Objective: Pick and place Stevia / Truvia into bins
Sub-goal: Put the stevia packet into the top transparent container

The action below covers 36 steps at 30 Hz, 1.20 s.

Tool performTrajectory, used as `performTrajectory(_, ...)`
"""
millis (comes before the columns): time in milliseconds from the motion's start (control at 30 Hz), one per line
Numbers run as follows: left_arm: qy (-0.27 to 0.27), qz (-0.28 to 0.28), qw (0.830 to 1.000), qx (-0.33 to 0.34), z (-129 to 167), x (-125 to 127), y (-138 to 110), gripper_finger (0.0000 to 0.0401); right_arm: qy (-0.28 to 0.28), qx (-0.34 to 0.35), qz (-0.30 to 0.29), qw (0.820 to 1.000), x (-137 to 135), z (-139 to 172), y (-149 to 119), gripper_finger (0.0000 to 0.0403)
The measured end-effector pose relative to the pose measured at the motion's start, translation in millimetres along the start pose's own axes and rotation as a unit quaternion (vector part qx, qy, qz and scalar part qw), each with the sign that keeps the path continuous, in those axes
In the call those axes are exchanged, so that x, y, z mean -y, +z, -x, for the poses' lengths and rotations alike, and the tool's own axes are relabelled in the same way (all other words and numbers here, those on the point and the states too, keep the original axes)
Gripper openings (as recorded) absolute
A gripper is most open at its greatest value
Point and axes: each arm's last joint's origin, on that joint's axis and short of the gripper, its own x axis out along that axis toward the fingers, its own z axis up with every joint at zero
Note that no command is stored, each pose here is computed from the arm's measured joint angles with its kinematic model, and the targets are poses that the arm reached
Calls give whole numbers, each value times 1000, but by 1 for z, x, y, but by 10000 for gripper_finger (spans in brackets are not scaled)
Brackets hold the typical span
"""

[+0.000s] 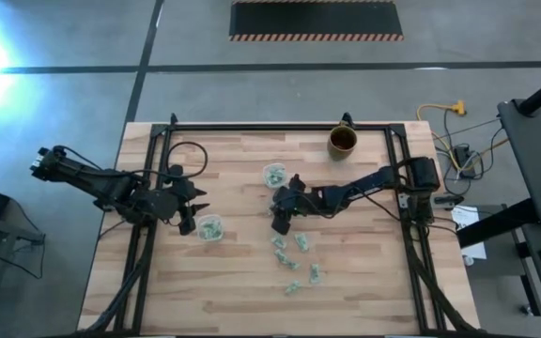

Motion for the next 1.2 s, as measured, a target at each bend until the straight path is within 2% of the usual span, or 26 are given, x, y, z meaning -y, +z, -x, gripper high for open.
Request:
performTrajectory(267, 0, 0, 1000, -1, 0, 0, 0, 144, 4, -15, 6, 1000, 1, -7, -7, 167)
performTrajectory(400, 0, 0, 1000, -1, 0, 0, 0, 144, -2, -22, -13, 1000, 4, -11, -10, 184)
performTrajectory(633, 0, 0, 1000, 0, 0, 0, 0, 144, -7, -26, -32, 999, 7, -14, -11, 191)
performTrajectory(900, 0, 1, 1000, 0, 0, 0, 0, 144, -7, -26, -32, 999, 7, -14, -11, 158)
performTrajectory(1200, 1, 0, 1000, -2, -2, 1, 0, 144, -7, -26, -34, 999, 7, -14, -11, 76)
